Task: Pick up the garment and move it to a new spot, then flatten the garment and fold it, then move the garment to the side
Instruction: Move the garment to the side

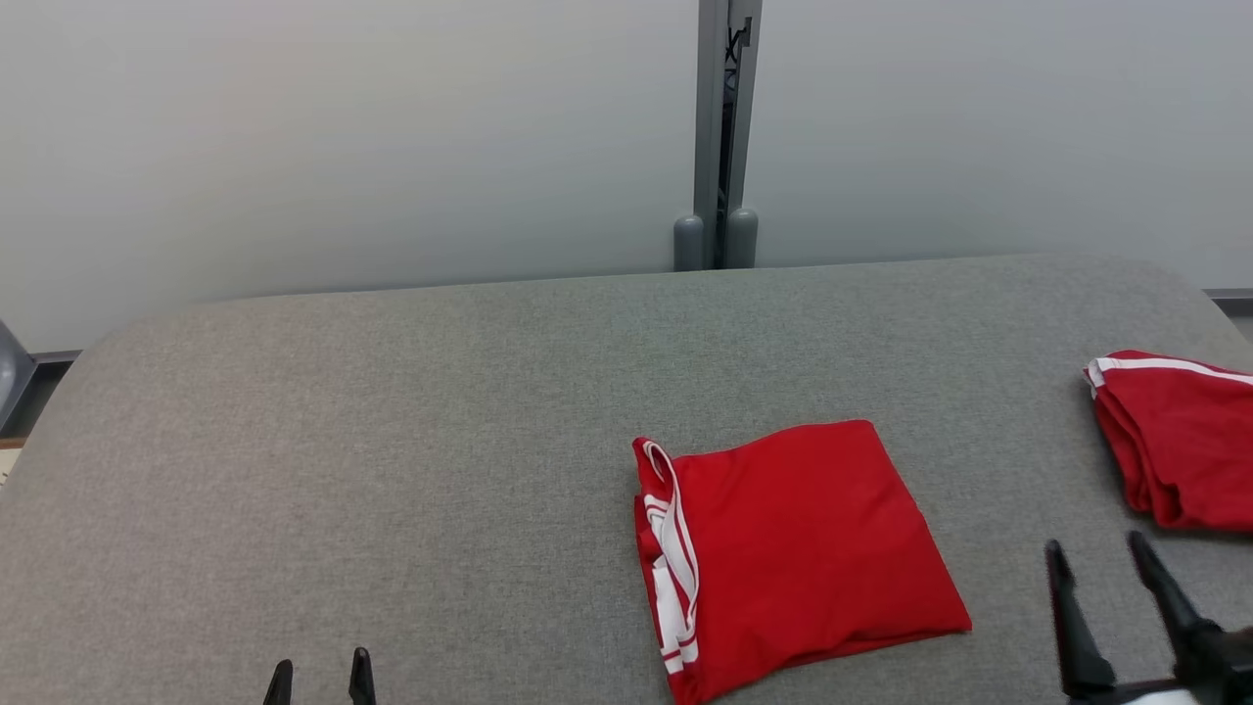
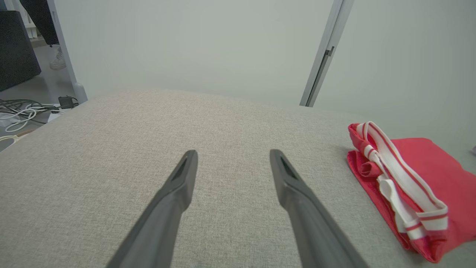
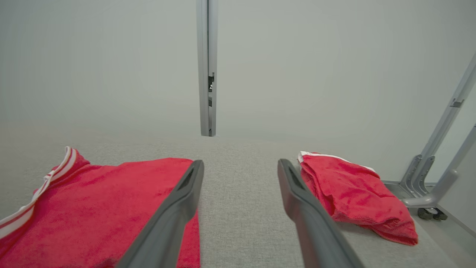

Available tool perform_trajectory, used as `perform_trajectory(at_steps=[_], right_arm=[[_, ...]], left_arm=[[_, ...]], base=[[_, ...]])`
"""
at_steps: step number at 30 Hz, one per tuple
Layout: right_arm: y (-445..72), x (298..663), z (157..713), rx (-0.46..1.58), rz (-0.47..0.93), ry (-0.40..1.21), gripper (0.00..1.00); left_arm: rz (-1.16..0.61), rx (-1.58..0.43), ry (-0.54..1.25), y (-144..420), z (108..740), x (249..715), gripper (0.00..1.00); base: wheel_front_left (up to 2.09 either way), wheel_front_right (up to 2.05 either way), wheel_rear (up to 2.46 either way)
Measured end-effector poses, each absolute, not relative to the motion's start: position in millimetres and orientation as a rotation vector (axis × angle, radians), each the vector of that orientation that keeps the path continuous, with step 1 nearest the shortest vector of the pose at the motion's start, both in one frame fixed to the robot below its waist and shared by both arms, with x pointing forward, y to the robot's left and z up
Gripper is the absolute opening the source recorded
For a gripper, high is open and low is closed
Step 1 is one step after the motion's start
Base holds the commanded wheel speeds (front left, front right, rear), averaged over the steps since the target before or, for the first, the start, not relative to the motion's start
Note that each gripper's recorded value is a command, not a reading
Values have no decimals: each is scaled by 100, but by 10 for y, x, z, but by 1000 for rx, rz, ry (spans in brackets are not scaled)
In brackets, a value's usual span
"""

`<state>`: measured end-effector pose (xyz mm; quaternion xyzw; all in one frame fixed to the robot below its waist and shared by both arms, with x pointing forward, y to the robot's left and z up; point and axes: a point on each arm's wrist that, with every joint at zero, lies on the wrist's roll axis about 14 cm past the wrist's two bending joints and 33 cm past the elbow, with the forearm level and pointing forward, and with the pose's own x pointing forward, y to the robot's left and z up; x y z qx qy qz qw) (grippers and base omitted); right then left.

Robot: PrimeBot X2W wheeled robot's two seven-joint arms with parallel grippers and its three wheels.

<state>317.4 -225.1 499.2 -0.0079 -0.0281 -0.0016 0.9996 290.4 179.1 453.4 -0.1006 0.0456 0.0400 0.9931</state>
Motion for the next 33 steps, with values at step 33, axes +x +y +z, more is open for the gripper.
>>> perform_trajectory(at_steps=[33], right_arm=[[210,4355,4120,-102,693,332,0]], left_arm=[[157,-226,160,1859,4367,2993,100]], base=[[0,0,0]])
